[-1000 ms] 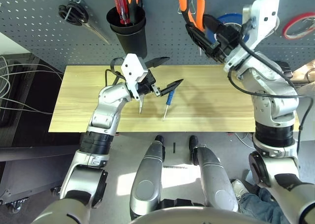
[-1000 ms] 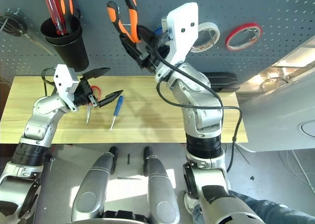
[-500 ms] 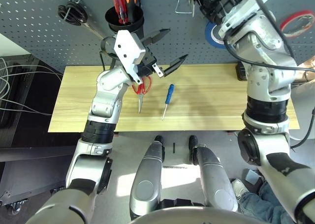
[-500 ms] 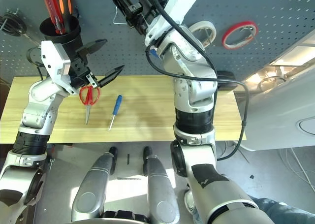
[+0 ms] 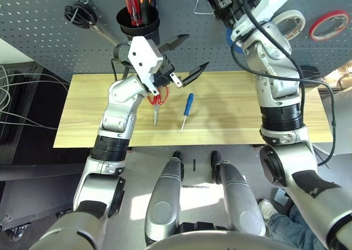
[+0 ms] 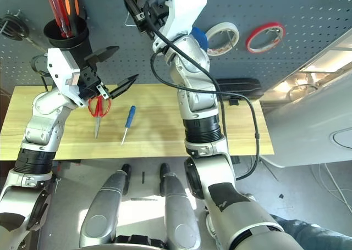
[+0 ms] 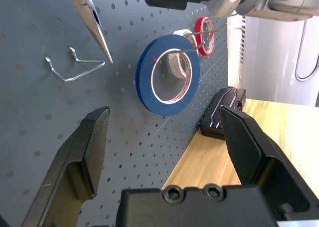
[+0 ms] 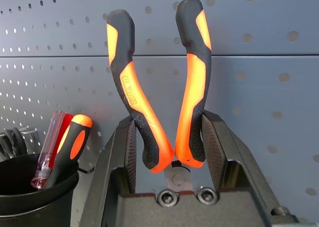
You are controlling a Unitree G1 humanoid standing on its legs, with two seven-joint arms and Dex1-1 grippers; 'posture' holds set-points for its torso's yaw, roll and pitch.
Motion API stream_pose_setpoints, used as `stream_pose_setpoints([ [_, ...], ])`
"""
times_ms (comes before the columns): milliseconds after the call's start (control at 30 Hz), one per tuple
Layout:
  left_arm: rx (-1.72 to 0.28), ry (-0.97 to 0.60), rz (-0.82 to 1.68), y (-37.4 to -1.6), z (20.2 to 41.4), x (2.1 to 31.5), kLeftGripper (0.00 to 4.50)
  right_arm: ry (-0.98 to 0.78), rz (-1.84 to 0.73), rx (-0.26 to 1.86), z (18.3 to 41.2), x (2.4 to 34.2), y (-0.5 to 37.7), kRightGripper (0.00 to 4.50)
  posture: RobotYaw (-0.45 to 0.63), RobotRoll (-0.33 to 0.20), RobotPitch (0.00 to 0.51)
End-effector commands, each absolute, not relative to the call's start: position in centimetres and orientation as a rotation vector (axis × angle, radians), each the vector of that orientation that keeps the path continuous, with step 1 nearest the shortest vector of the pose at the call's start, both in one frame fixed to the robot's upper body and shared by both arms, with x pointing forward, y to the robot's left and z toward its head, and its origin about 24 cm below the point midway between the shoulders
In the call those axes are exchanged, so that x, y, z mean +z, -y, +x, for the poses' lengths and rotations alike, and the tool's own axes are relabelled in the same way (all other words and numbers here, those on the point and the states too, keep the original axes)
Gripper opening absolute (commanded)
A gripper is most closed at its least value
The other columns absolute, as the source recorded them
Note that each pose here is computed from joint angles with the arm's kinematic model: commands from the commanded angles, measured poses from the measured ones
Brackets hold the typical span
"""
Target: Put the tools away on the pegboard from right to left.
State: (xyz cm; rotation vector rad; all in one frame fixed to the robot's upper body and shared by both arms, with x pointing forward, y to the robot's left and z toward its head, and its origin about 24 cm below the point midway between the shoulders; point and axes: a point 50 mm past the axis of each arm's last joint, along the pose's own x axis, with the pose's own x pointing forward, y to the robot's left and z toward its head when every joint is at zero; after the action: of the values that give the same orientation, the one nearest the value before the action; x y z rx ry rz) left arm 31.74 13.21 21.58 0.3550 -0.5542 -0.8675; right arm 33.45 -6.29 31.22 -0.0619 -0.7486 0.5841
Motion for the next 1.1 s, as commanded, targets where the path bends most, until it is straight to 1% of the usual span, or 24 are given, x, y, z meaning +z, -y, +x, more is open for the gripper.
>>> stream_pose_setpoints([
  [33, -0.869, 0.531, 0.358, -13.5, 31.6, 21.0, 4.5, 0.828, -0.059, 0.595, 32.8, 32.4, 5.8, 2.08, 0.17, 0.0, 0.387],
  [333, -0.866, 0.523, 0.357, -13.5, 31.6, 20.7, 4.5, 0.866, -0.063, 0.573, 33.3, 32.7, 5.8, 2.08, 0.17, 0.0, 0.395],
  [633, -0.868, 0.52, 0.358, -13.5, 31.6, 20.7, 4.5, 0.853, -0.069, 0.569, 34.4, 31.5, 5.1, 2.08, 0.17, 0.0, 0.404],
  [967, -0.862, 0.512, 0.359, -13.6, 31.4, 20.5, 4.5, 0.866, -0.08, 0.582, 34.8, 31.0, 4.2, 2.08, 0.19, 0.0, 0.41],
  [1100, -0.858, 0.512, 0.357, -13.5, 31.4, 20.4, 4.5, 0.851, -0.097, 0.58, 35.2, 30.1, 4.2, 2.08, 0.19, 0.0, 0.414],
])
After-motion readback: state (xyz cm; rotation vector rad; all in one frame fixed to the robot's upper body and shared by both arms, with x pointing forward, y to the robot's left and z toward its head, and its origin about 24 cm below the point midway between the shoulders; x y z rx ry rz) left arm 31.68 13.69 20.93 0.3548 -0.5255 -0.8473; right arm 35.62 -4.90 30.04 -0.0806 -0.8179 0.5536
